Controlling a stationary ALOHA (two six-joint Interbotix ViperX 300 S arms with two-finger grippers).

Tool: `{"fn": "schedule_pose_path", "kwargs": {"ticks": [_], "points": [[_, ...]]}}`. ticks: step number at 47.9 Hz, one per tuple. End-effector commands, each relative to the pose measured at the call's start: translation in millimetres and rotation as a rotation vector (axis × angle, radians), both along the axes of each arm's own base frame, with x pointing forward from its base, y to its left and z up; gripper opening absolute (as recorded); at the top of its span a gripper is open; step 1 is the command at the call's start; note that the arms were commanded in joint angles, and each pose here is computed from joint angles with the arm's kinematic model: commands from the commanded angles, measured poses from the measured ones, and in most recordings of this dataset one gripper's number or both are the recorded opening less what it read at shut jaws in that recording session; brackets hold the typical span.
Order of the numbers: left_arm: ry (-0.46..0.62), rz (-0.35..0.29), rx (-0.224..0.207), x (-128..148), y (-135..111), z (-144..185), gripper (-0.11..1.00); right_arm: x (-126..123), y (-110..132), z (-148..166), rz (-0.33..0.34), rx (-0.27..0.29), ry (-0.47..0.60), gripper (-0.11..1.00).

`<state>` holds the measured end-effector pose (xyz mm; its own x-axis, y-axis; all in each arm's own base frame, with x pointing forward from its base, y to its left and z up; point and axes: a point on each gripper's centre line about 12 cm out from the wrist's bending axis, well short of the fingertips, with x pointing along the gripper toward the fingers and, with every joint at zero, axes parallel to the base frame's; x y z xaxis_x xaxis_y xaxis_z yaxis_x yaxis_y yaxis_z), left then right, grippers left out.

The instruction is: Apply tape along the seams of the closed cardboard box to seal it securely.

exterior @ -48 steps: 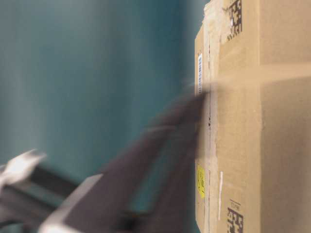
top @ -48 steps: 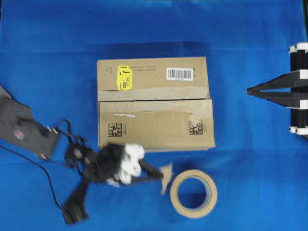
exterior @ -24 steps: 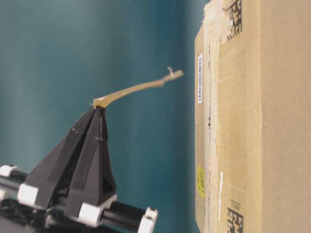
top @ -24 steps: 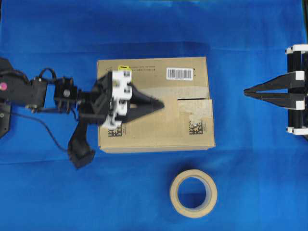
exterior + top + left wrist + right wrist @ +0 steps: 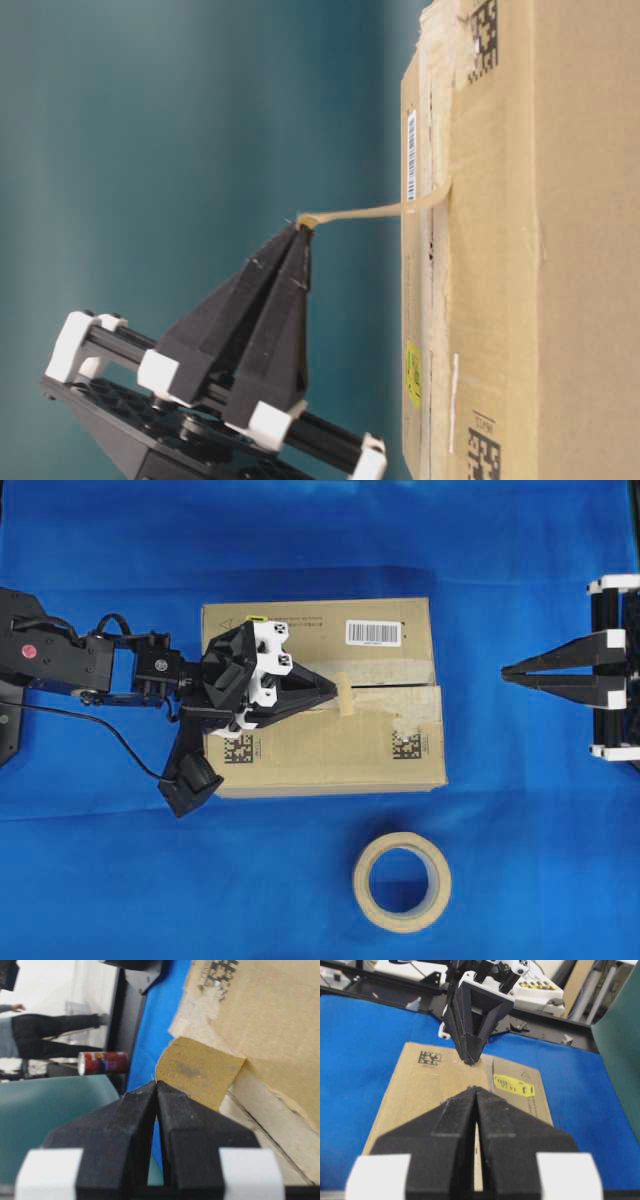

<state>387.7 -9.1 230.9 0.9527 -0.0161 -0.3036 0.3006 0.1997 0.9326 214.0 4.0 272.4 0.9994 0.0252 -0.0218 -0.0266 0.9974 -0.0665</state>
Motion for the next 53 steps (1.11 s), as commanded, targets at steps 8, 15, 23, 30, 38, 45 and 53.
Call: {"fn": "schedule_pose_path", "kwargs": {"ticks": [8, 15, 23, 30, 38, 45, 53], "points": [[0.099, 0.002, 0.014, -4, 4, -3, 0.00, 4, 1, 1, 0.003, 0.000, -0.005, 0.00], [0.138, 0.007, 0.016, -6, 7, -5, 0.00, 6, 1, -2, 0.005, 0.001, -0.005, 0.00], [0.139, 0.012, 0.024, -7, 10, -5, 0.00, 11, 1, -5, 0.006, 0.001, -0.004, 0.00], [0.125, 0.003, 0.052, -9, 11, 1, 0.00, 16, 1, -8, 0.008, 0.006, -0.001, 0.00], [0.105, -0.013, 0.101, -13, 12, 9, 0.00, 18, 1, -9, 0.007, 0.005, -0.006, 0.00], [0.149, -0.006, 0.098, -16, 15, 4, 0.00, 19, 1, -8, 0.008, 0.004, -0.010, 0.00], [0.222, -0.010, 0.097, -16, 15, -6, 0.00, 22, 1, -11, 0.008, 0.004, -0.003, 0.00]]}}
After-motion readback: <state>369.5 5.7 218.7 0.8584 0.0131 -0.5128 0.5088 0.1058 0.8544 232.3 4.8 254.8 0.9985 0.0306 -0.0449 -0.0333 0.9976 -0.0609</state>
